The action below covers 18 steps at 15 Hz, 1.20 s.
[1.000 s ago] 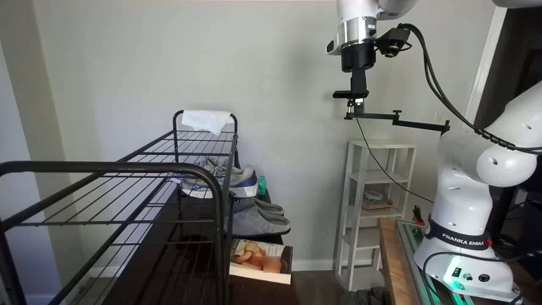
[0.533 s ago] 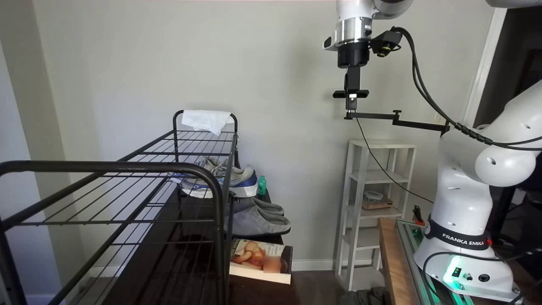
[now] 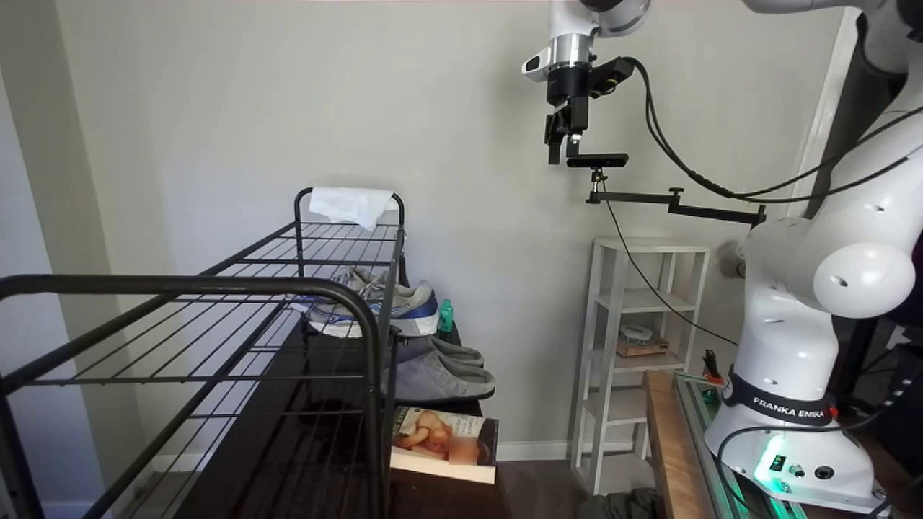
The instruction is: Move the hanger to the left
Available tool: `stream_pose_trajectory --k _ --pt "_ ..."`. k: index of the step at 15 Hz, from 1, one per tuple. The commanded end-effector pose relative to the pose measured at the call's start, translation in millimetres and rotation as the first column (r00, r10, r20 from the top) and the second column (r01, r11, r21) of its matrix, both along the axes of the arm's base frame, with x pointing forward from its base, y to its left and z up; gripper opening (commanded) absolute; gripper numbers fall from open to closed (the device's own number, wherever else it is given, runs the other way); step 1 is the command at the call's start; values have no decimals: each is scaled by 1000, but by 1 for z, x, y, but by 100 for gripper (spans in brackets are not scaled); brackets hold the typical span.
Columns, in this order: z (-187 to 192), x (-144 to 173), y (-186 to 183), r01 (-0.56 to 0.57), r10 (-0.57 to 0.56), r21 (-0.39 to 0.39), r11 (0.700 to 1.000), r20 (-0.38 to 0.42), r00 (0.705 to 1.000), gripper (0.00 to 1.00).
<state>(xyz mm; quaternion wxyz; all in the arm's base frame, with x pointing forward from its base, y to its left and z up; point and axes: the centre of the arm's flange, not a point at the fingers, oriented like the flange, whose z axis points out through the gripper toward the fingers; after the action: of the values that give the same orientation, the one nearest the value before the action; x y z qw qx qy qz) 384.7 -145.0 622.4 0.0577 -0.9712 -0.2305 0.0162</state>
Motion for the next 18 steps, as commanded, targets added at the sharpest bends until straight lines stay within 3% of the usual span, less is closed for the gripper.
stream_pose_trajectory --k 1,2,6,13,15,18 --pt "23 74 -44 -62 67 52 997 -88 994 100" --pt "-3 24 -20 -44 45 18 999 -34 998 100" --pt "-12 57 -31 -55 57 26 998 -76 995 100" --pt "-7 57 -31 -56 58 27 998 -78 995 100" --pt "-7 75 -41 -198 198 -32 980 -18 980 100" --pt "2 109 -59 -356 356 -51 933 -7 935 100"
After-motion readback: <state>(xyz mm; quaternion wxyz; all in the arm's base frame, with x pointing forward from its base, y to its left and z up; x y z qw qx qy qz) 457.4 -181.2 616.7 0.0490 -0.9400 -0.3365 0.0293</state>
